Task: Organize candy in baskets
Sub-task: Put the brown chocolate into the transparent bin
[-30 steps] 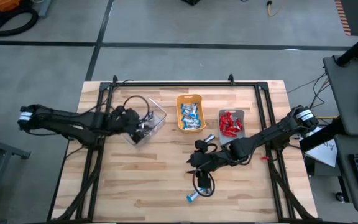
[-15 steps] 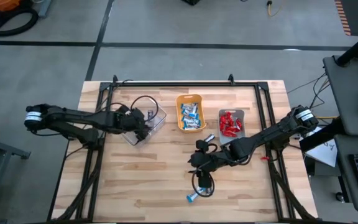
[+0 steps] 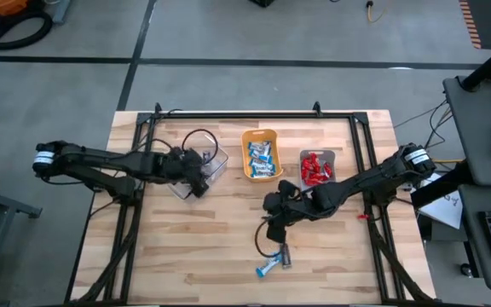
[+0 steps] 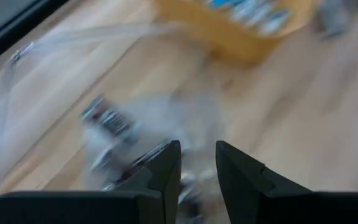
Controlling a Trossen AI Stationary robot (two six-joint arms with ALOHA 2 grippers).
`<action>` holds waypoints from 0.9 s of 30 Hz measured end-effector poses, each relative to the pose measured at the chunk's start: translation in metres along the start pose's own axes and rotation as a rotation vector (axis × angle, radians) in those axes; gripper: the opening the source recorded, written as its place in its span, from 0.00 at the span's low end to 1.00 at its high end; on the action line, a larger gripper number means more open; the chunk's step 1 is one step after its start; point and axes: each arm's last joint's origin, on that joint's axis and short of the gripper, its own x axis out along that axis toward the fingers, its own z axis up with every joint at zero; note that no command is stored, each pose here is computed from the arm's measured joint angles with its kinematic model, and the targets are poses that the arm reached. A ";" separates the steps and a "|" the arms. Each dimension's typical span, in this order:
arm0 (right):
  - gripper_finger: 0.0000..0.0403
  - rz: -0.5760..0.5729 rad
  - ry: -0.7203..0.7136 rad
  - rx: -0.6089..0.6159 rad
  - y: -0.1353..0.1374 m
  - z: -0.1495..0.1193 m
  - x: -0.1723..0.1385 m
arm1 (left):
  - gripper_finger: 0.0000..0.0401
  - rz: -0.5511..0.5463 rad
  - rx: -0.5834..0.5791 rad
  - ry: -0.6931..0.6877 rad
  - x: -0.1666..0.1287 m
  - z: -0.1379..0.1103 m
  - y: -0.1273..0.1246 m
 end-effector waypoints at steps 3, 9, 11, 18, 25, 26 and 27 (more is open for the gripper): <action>0.48 -0.057 0.041 0.039 -0.007 -0.003 0.001 | 0.21 -0.107 0.034 -0.109 -0.011 0.003 -0.022; 0.48 -0.122 0.124 0.067 -0.016 -0.010 0.005 | 0.21 -0.281 0.078 -0.323 -0.035 -0.011 -0.067; 0.48 -0.139 0.144 0.065 -0.017 -0.012 0.010 | 0.21 -0.315 0.098 -0.378 -0.043 -0.018 -0.081; 0.48 -0.198 0.236 0.049 -0.020 -0.022 0.024 | 0.21 -0.378 0.225 -0.501 -0.051 -0.037 -0.117; 0.48 -0.223 0.291 0.042 -0.020 -0.030 0.037 | 0.21 -0.359 0.290 -0.507 -0.044 -0.036 -0.140; 0.48 -0.228 0.301 0.038 -0.020 -0.031 0.037 | 0.21 -0.361 0.289 -0.508 -0.043 -0.036 -0.144; 0.48 -0.232 0.309 0.034 -0.020 -0.032 0.039 | 0.21 -0.356 0.296 -0.503 -0.040 -0.036 -0.147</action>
